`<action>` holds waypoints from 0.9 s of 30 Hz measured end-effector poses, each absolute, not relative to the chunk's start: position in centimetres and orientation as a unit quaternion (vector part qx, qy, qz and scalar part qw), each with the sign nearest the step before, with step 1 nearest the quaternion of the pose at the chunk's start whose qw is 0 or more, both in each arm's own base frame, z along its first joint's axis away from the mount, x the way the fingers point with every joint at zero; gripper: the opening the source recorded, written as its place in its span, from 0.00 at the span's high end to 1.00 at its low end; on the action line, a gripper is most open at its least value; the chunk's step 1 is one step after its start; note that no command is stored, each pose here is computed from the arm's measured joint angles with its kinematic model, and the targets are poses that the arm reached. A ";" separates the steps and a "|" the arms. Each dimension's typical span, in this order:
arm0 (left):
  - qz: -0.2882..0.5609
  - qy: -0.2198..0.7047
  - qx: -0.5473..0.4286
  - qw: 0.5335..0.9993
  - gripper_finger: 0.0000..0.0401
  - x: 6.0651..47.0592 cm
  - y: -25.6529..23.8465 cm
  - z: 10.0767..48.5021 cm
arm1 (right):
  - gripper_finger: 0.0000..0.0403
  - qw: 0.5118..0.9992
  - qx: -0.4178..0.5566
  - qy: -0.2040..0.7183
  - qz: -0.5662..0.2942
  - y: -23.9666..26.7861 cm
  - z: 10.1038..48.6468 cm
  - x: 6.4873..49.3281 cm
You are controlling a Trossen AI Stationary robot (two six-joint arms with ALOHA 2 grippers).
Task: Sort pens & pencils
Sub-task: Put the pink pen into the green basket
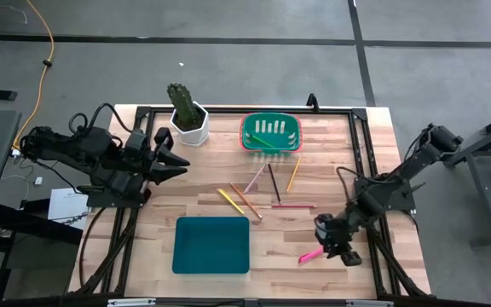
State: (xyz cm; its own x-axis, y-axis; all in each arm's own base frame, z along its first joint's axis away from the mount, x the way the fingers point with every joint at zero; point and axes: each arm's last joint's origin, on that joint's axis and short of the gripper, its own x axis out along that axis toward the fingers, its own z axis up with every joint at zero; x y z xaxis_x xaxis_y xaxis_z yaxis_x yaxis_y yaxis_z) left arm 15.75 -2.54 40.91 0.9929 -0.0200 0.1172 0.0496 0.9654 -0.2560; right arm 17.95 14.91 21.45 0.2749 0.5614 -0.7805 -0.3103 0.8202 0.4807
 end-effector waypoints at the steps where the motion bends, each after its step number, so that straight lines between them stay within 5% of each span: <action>1: -0.017 -0.053 -0.130 0.990 0.82 15.8 -2.5 40.8 | 0.77 0.788 0.112 0.537 0.280 14.9 21.1 18.3; 17: -0.015 -0.031 -0.130 0.991 0.82 15.8 -2.6 40.4 | 0.77 0.734 0.017 0.614 0.291 15.1 15.9 20.0; 27: -0.015 -0.028 -0.131 0.991 0.82 15.8 -2.6 40.4 | 0.77 0.740 -0.066 0.616 0.261 16.1 15.5 21.1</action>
State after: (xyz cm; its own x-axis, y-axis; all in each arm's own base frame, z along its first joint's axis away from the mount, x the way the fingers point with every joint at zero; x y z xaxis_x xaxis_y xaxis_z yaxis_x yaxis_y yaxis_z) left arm 15.81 -2.55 40.35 0.9980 -0.0214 0.0599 0.0362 0.9654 -0.2584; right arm 21.09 16.07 15.48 0.1051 0.3044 -0.9467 -0.4679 0.8552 0.2230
